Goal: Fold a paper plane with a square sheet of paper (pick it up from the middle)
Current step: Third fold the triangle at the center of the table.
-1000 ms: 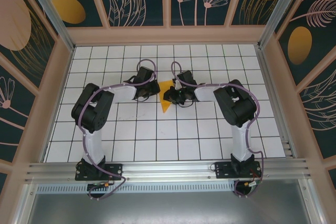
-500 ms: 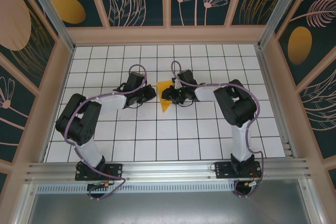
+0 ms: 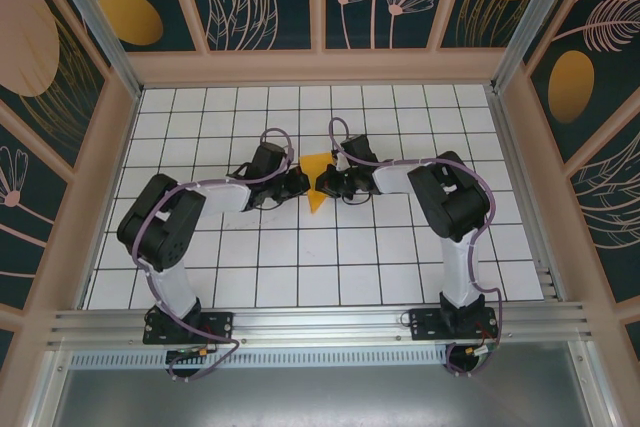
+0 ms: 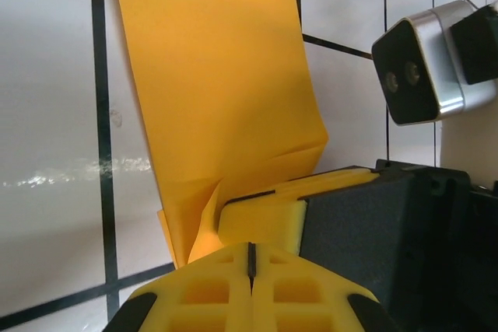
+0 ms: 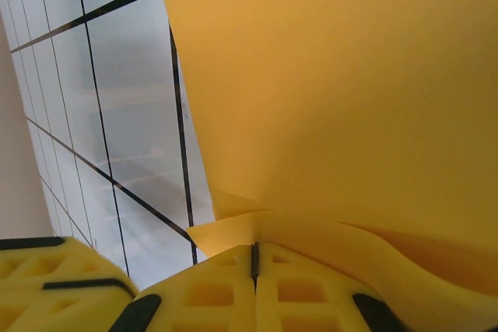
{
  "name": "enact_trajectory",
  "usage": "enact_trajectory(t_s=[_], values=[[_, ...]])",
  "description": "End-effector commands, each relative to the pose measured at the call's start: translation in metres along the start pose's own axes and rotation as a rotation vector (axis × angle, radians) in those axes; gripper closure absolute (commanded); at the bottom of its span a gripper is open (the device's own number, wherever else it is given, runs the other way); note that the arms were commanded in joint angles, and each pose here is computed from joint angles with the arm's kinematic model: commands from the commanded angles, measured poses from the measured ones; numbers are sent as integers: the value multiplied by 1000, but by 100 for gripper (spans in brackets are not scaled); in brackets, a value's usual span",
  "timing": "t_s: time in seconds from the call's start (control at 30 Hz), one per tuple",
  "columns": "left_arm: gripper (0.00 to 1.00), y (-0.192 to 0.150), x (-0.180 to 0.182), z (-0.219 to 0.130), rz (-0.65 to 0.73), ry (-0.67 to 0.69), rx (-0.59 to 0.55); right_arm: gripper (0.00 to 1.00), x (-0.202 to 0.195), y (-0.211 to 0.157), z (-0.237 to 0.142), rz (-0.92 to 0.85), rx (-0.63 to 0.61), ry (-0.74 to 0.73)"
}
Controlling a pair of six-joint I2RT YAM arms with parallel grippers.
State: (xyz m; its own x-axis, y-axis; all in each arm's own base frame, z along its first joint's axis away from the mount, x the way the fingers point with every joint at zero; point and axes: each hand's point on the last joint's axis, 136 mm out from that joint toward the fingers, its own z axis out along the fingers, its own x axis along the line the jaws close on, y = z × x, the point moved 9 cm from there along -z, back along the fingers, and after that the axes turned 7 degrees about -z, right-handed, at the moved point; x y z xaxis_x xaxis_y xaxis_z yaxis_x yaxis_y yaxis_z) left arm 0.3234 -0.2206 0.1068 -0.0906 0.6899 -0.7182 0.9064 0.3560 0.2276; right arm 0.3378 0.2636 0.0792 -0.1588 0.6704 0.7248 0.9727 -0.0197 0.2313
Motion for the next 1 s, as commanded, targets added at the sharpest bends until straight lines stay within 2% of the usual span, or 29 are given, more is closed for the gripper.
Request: enact_trajectory(t_s=[0.0,0.13,0.77,0.97], values=[[100,6,-3,9,-6,6,-14,100,-17,-8,3,27,25,-67],[100,7,5,16,-10,59,-25,100,-18,-9,4,28,30,-65],[100,7,15,28,-2,130,0,100,-14,-8,1,29,22,-57],[100,1,30,31,-10,199,15,100,7,-3,-13,-41,-19,49]])
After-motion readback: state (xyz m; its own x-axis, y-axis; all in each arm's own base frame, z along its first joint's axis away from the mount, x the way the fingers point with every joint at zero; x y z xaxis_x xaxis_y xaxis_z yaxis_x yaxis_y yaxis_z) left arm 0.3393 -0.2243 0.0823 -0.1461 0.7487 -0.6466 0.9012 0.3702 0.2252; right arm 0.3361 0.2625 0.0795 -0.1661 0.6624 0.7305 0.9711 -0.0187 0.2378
